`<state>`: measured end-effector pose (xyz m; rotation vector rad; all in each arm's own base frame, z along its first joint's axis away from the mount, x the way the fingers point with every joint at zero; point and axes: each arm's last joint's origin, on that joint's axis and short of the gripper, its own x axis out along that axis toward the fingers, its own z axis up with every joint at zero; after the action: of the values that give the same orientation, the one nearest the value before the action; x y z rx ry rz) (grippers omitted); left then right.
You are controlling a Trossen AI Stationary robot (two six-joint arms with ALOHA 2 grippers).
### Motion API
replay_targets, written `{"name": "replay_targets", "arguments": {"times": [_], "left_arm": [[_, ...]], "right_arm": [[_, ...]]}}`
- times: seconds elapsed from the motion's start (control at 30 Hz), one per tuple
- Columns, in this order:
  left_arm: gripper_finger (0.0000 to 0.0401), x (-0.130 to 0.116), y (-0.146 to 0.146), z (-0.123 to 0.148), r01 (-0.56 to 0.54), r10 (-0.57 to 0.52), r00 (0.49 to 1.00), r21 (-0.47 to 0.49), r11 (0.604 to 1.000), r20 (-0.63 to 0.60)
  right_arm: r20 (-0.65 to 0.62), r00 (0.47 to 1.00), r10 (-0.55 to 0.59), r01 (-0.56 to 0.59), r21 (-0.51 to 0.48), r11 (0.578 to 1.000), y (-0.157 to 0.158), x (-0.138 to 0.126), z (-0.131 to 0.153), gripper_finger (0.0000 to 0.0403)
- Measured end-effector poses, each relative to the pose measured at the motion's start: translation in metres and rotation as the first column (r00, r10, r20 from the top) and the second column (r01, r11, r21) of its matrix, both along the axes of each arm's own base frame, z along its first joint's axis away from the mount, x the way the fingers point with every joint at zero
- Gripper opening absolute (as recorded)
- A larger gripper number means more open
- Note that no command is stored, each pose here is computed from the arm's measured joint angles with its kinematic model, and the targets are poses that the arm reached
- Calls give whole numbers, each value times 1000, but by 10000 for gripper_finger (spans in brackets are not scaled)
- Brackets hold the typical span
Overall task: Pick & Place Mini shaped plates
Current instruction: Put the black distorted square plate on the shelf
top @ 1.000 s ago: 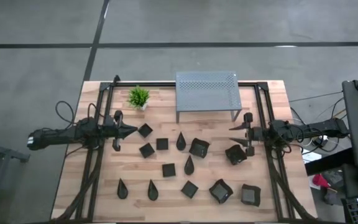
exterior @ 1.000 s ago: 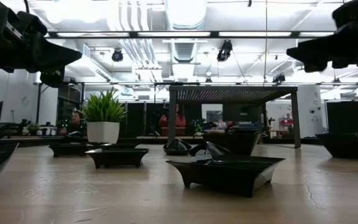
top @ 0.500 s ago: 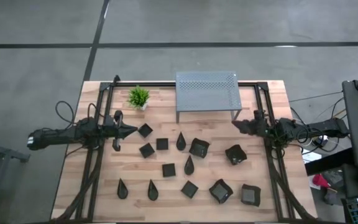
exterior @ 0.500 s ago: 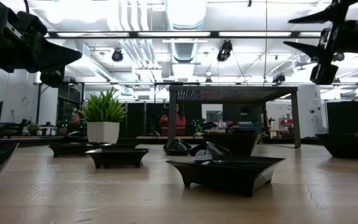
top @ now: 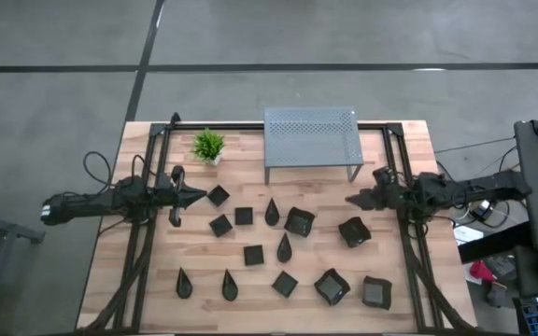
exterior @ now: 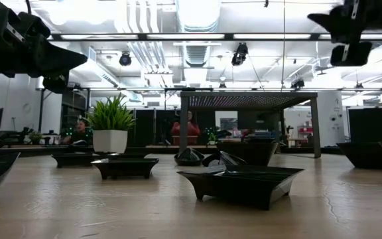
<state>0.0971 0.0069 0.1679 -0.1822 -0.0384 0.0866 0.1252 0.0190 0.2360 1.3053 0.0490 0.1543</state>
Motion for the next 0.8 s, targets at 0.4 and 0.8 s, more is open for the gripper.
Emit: {"name": "replay_targets", "arguments": {"times": [0.4,0.8], "left_arm": [[5,0,0,0,-1,1,1000,0,1000,-1],[5,0,0,0,0,0,1000,0,1000,-3]], "right_arm": [[-735,525,429,-648,-17,762,31,40,17,185],[-913,225,340,-920,-84,383,54,74,-9,185]]}}
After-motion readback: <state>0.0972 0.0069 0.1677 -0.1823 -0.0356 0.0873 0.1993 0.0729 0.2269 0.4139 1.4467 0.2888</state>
